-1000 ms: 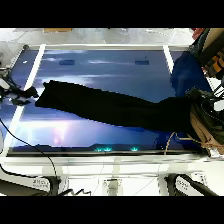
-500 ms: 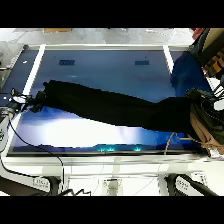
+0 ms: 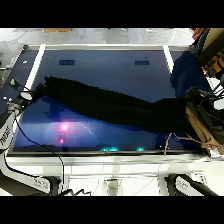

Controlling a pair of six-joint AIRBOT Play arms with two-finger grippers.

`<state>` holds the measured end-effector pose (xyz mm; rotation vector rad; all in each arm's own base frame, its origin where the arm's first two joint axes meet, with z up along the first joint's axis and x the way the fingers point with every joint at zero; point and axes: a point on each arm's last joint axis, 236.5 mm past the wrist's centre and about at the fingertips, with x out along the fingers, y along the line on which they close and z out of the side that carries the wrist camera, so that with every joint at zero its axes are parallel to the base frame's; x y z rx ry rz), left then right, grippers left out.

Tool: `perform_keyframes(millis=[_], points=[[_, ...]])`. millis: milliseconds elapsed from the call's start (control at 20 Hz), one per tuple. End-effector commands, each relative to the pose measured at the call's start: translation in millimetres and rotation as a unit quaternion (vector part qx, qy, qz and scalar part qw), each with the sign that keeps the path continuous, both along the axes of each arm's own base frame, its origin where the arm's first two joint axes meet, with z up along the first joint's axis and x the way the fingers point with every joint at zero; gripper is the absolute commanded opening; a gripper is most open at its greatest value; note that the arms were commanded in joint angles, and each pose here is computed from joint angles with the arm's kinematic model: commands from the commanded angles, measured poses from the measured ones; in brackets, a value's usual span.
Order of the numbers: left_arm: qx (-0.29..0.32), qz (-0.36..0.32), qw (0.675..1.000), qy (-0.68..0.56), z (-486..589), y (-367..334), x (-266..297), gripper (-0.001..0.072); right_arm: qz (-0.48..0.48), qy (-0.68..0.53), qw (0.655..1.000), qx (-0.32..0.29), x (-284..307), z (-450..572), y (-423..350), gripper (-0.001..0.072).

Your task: Fold the clothes and pants, and hang the long-sleeved shirts on hangers.

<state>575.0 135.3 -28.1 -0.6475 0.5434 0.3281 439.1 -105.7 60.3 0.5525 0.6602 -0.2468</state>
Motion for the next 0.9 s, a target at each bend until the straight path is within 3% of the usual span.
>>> perform_keyframes(millis=[0, 50, 250, 400, 850], points=[[0.085, -0.075, 0.994, 0.003, 52, -11, 11, 0.0009, 0.027, -0.033, 0.999, -0.009, 18, 24, 24, 0.0167], [0.105, -0.096, 0.990, 0.008, 71, -17, 9, 0.0009, 0.035, -0.054, 0.998, -0.016, 27, 36, 34, 0.0036], [0.213, -0.199, 0.957, -0.003, 159, -55, -18, 0.0011, 0.083, -0.121, 0.989, -0.025, 59, 73, 91, 0.0028], [0.259, -0.245, 0.934, -0.023, 219, -81, -55, 0.0011, 0.133, -0.107, 0.985, 0.019, 76, 67, 161, 0.0028], [0.285, -0.280, 0.915, -0.056, 307, -114, -146, 0.0011, 0.384, -0.011, 0.915, 0.126, 28, 29, 464, 0.0027]])
